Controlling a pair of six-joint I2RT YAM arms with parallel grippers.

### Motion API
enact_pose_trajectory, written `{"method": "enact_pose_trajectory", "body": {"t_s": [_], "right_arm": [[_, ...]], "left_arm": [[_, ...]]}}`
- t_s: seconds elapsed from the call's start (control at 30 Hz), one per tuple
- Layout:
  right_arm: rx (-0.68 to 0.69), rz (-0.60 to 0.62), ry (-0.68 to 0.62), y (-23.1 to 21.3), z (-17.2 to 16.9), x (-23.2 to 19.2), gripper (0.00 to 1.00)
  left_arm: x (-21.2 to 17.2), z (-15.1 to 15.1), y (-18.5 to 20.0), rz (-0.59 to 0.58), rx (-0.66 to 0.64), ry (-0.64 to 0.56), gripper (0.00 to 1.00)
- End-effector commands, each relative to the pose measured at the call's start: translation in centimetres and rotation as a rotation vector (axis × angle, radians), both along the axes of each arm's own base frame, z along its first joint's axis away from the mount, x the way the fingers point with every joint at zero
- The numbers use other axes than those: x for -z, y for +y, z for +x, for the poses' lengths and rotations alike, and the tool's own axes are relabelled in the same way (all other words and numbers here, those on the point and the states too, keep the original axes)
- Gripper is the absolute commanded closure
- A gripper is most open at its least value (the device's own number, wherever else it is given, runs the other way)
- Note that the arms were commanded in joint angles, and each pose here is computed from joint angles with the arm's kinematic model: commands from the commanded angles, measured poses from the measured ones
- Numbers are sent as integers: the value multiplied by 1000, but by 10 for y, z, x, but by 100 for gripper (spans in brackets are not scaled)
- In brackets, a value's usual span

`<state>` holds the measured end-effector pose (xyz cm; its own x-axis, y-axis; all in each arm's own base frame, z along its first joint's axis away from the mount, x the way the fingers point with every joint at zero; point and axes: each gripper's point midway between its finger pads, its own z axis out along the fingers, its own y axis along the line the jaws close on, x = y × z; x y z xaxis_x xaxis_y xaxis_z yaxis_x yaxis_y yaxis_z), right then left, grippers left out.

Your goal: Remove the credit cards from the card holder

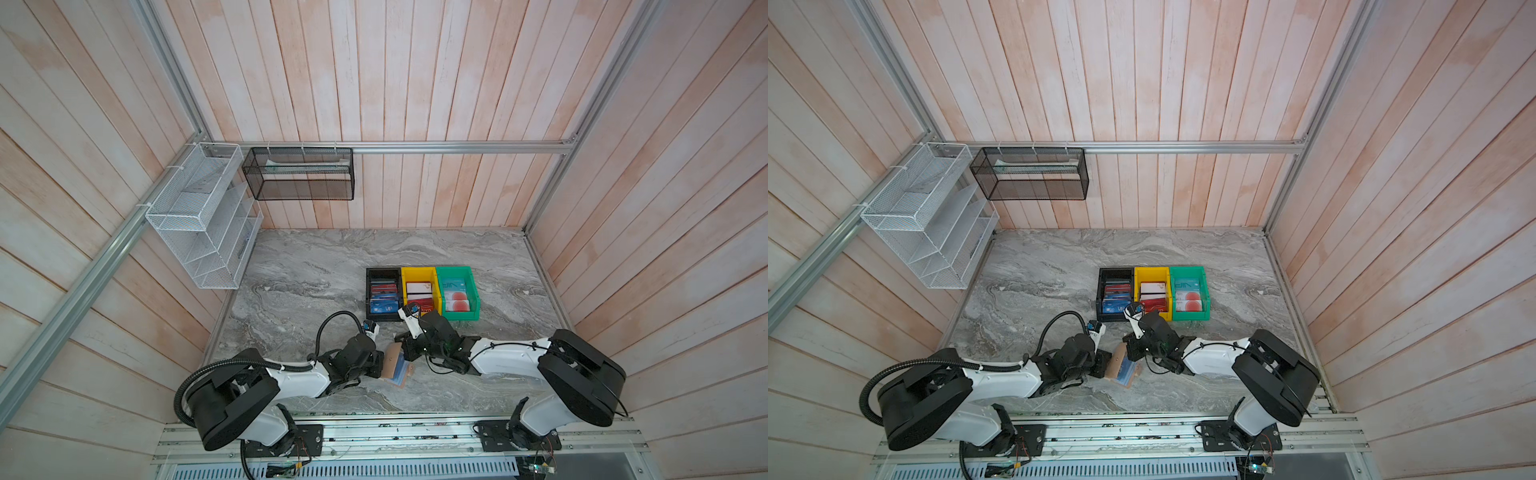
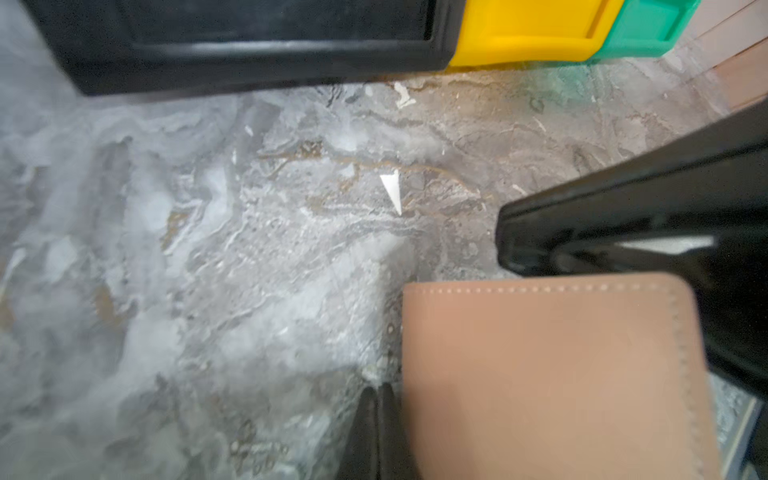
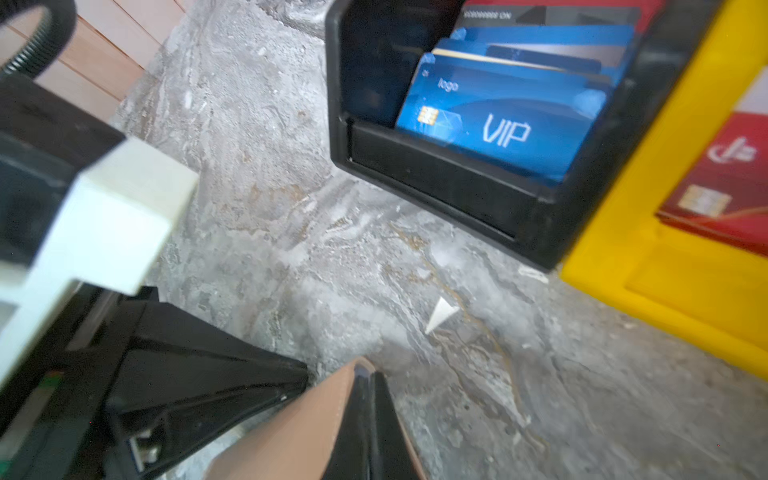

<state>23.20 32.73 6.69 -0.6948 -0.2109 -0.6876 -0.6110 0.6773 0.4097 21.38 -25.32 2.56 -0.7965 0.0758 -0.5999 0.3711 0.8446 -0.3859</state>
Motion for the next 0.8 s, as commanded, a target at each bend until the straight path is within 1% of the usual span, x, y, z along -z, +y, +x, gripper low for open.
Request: {"method": "enact_pose_trajectory", "body": {"t_s": [0.0, 0.17, 0.37, 0.47, 0.57, 0.77], "right_arm": [[-92, 8, 7, 18, -9, -4, 100], [-159, 19, 19, 35, -22, -6, 100], [-198, 3, 36, 47, -35, -7, 100], [-201, 3, 39, 48, -41, -10, 100], [-184, -24, 36, 42, -41, -12, 100], [-145, -71, 33, 21, -45, -10, 100]], "left_arm": [[-4, -5, 22, 57, -69, 25, 100], [-44, -2, 40, 47, -132, -32, 100], [-72, -7, 60, -53, -195, -38, 100], [-73, -11, 67, -93, -220, -31, 100], [-69, -14, 73, -98, -242, -14, 100], [-51, -23, 69, -88, -216, 53, 100]]}}
